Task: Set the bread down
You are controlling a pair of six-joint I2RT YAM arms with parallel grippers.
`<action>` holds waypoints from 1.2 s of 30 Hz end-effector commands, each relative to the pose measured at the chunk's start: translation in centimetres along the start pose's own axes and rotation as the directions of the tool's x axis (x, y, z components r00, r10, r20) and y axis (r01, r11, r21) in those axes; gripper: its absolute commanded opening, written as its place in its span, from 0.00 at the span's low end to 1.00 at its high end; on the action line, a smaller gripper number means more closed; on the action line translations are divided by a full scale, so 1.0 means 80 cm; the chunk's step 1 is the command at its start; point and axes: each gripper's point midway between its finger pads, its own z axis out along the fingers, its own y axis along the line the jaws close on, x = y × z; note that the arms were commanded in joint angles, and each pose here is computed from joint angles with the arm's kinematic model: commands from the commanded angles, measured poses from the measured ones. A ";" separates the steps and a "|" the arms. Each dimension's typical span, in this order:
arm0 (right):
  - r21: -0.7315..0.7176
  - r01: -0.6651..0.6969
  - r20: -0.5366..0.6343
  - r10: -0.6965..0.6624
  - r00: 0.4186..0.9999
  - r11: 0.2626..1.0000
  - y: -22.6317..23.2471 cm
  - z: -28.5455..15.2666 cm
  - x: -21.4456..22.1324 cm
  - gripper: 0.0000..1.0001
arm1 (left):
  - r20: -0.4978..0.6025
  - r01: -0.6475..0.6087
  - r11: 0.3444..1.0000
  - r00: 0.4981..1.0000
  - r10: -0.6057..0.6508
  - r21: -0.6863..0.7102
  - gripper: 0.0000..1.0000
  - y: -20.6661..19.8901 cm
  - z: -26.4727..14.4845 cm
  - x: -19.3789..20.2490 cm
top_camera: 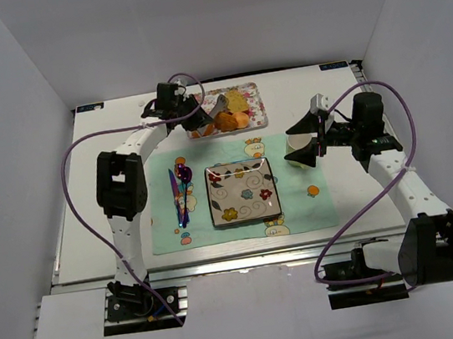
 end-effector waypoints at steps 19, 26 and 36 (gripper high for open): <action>0.021 0.071 0.009 -0.071 0.997 0.997 -0.001 -0.012 -0.027 0.82 | 0.094 -0.043 0.970 0.995 0.021 0.241 0.00 -0.090 -0.201 0.058; 0.027 0.073 -0.001 -0.073 0.997 0.997 -0.005 -0.015 -0.029 0.82 | -0.060 -0.031 0.973 0.997 0.046 0.228 0.00 -0.041 -0.269 0.204; 0.017 0.056 0.003 -0.057 0.998 0.998 -0.009 -0.014 -0.035 0.82 | -0.155 -0.057 0.985 0.985 0.082 0.163 0.12 -0.001 -0.283 0.263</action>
